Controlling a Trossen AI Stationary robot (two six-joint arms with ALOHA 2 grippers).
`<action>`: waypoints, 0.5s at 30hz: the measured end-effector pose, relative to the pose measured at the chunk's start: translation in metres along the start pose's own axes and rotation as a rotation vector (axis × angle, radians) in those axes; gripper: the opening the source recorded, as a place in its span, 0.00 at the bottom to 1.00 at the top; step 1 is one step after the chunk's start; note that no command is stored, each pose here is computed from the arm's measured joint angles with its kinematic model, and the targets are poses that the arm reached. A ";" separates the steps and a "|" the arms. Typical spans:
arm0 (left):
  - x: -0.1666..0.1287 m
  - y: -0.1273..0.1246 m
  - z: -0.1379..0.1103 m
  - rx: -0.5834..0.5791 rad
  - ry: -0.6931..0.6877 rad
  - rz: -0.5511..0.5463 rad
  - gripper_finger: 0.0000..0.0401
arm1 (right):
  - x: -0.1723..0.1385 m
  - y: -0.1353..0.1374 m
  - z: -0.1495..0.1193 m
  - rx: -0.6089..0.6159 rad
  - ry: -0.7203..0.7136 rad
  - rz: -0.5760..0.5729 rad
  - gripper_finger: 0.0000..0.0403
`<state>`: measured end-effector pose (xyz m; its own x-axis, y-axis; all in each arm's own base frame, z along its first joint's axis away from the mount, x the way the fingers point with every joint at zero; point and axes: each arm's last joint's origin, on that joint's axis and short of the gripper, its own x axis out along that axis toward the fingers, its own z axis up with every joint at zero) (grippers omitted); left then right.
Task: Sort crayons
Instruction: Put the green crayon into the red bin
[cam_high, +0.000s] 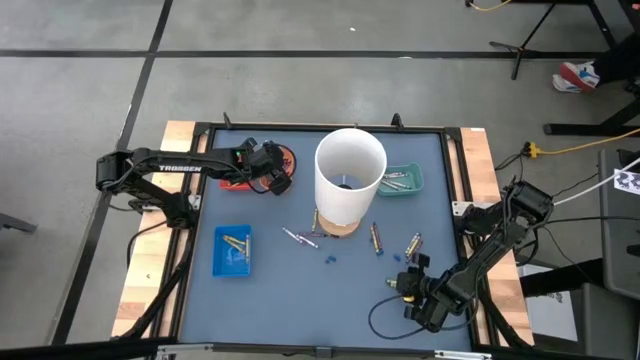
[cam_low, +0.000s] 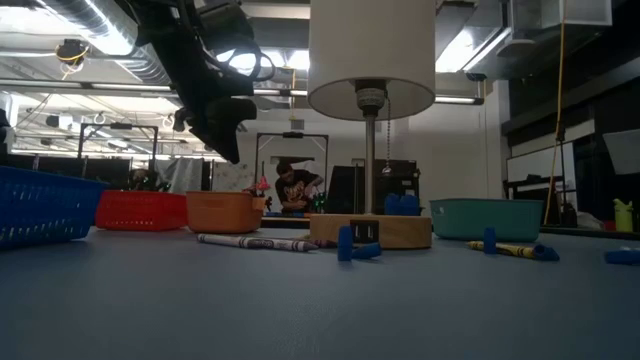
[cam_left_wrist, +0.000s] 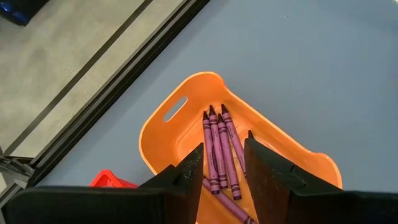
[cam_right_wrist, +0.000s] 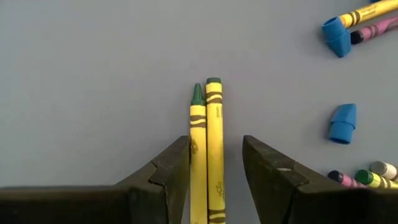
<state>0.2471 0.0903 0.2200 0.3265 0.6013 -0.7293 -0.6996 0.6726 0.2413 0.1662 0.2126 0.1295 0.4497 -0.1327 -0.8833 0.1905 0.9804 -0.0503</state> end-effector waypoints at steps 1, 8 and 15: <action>0.000 0.000 0.000 0.000 0.000 0.000 0.25 | 0.000 0.000 0.000 0.000 -0.006 -0.003 0.37; 0.000 0.000 0.000 0.000 0.000 0.000 0.25 | -0.005 0.005 0.007 0.010 -0.043 0.004 0.37; 0.000 0.000 0.000 0.000 0.000 0.000 0.25 | -0.007 0.001 0.006 -0.019 -0.025 -0.053 0.37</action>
<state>0.2471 0.0903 0.2200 0.3264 0.6015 -0.7292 -0.6999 0.6723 0.2412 0.1686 0.2139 0.1388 0.4615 -0.1878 -0.8670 0.1984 0.9744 -0.1055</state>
